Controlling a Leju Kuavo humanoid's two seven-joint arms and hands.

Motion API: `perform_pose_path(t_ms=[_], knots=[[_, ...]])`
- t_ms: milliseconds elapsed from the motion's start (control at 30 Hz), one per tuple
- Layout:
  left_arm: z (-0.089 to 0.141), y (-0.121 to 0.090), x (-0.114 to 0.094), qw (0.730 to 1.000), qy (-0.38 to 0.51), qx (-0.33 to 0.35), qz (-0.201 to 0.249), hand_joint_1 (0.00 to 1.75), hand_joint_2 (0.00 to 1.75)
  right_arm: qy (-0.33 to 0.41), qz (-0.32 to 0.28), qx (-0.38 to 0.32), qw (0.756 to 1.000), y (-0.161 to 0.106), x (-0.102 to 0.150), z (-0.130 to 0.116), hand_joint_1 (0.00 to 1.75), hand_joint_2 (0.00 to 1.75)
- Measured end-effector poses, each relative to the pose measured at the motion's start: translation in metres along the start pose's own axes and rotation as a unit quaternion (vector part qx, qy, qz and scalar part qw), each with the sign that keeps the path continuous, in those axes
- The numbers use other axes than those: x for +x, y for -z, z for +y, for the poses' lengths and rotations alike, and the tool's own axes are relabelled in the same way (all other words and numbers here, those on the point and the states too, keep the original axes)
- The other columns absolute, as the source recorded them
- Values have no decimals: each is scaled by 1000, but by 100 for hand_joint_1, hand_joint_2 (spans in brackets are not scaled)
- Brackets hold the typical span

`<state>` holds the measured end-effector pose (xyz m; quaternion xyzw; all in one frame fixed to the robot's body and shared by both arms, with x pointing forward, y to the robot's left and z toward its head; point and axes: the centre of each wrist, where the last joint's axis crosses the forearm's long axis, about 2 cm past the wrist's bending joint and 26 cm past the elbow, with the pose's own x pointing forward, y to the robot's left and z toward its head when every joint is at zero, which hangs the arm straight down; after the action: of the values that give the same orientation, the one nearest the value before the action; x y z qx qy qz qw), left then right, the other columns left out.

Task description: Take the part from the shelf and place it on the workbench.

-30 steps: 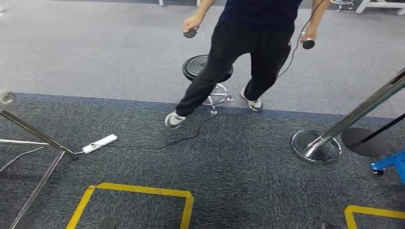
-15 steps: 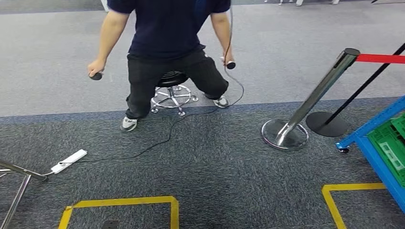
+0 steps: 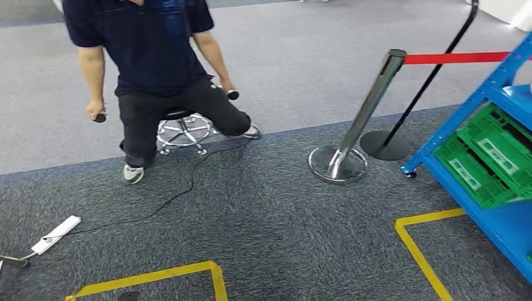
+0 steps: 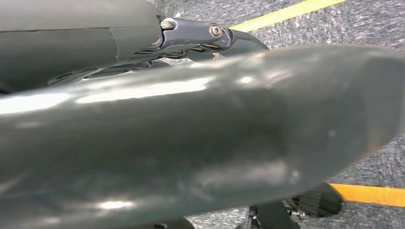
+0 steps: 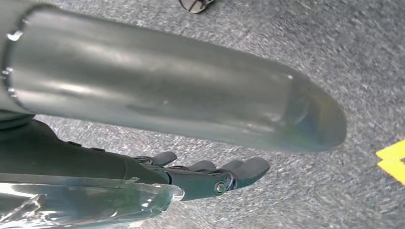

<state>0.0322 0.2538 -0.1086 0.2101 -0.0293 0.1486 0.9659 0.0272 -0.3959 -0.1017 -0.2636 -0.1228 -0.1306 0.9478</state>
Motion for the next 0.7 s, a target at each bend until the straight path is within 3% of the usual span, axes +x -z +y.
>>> perform_pose_path(t_ms=[200, 333, 533, 700], knots=[[7, 3, -2, 998, -43, 29, 42, 0, 0, -15, 2, 4, 1000, 1, 0, -4, 0, 0], [8, 3, -10, 996, -60, 27, 57, 0, 0, -26, 10, 37, 999, -6, -3, 15, 0, 0], [6, 3, -1, 999, -45, -3, 1, 0, 0, -20, 31, 84, 996, -25, -5, 58, 0, 0], [14, 9, 13, 998, -34, -25, -49, 0, 0, -13, 16, 126, 992, -29, -4, 68, 0, 0]])
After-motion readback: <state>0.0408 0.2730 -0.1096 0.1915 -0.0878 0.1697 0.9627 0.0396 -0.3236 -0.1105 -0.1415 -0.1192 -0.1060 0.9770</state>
